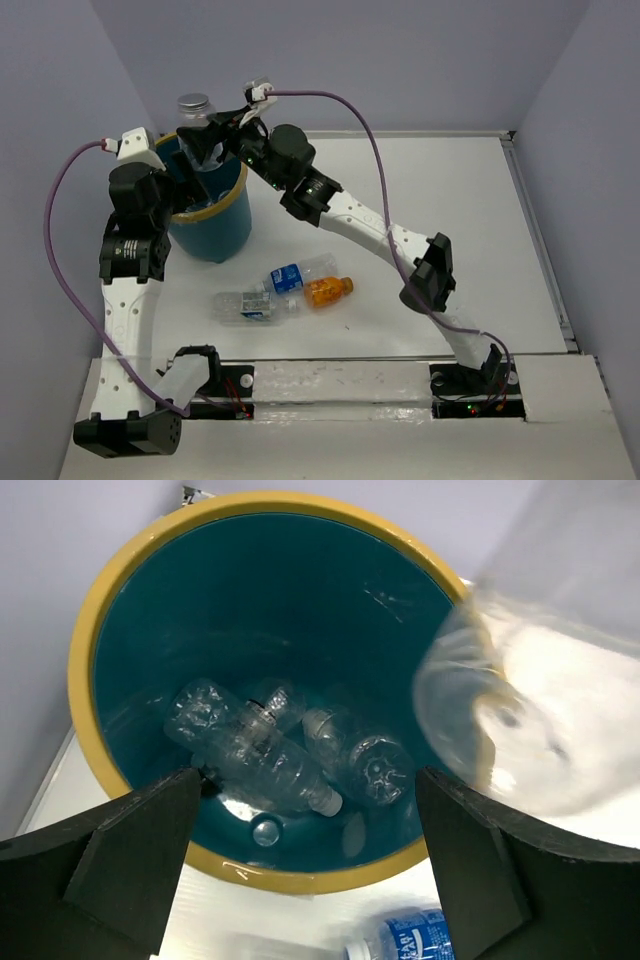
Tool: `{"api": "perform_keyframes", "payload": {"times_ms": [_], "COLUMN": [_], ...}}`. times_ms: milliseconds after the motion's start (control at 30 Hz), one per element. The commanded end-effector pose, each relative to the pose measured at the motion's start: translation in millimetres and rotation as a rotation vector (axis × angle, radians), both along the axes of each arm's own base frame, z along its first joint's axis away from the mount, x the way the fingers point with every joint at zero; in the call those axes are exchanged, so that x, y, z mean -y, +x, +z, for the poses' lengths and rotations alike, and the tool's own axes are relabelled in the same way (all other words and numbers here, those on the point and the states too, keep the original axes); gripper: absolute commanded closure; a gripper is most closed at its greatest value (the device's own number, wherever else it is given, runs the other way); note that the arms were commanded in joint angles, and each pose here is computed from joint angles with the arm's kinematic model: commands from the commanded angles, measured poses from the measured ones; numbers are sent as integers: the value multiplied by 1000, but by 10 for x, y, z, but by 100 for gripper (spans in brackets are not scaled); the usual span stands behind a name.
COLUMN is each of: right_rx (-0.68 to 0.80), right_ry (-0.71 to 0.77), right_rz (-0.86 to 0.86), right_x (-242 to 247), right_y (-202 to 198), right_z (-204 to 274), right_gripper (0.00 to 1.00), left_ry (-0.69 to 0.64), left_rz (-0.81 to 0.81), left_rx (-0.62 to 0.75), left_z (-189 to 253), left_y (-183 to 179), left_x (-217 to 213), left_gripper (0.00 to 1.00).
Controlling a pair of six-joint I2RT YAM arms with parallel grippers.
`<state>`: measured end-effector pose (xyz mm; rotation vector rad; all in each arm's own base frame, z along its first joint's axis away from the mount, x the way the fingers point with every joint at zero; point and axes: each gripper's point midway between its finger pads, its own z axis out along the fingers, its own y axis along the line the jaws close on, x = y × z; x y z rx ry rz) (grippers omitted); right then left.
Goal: Put the plastic bottles in the bin
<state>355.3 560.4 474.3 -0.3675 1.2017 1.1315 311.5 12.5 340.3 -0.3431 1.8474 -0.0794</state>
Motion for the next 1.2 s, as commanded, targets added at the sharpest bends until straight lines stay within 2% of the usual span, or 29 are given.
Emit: {"api": "perform_keyframes", "payload": {"times_ms": [0,233,467,767,800,833,900,933,1000,1033,1100,1133,1167], "right_rx": [24,7,6,-40,-40,-36,-33,-17,1,30,39,82,50], "right_ry": [119,128,122,62,60,39,-1,7,-21,3,-45,-29,-81], "right_rz": [55,54,71,59,60,91,97,95,83,69,76,69,87], "right_x": [-123,-172,-256,-294,-300,-357,-382,-331,-262,-95,18,261,193], "right_y": [-38,61,79,181,183,148,142,108,78,46,6,-81,-68], "right_z": [168,-36,-159,-528,-538,-600,-667,-543,-533,-269,-328,-18,-318], "right_gripper": [42,43,43,41,38,21,8,2,1,1,2,2,2], "left_ry": [42,33,14,-38,-40,-41,-39,-39,-41,-45,-51,-59,-63], "left_rz": [14,15,136,138,127,98,68,45,22,-18,-54,-112,-133], "left_rx": [88,109,245,400,406,413,401,395,390,378,368,358,352], "left_z": [362,383,712,1163,1192,1245,1232,1212,1184,1144,1110,1067,1041], "left_y": [-87,-103,-349,-695,-724,-748,-773,-779,-801,-817,-838,-841,-847], "left_x": [-45,-36,-217,-188,-169,-119,-69,-30,11,81,147,248,287], "left_gripper": [1,2,1,2,1,1,2,2,1,1,1,1,1]}}
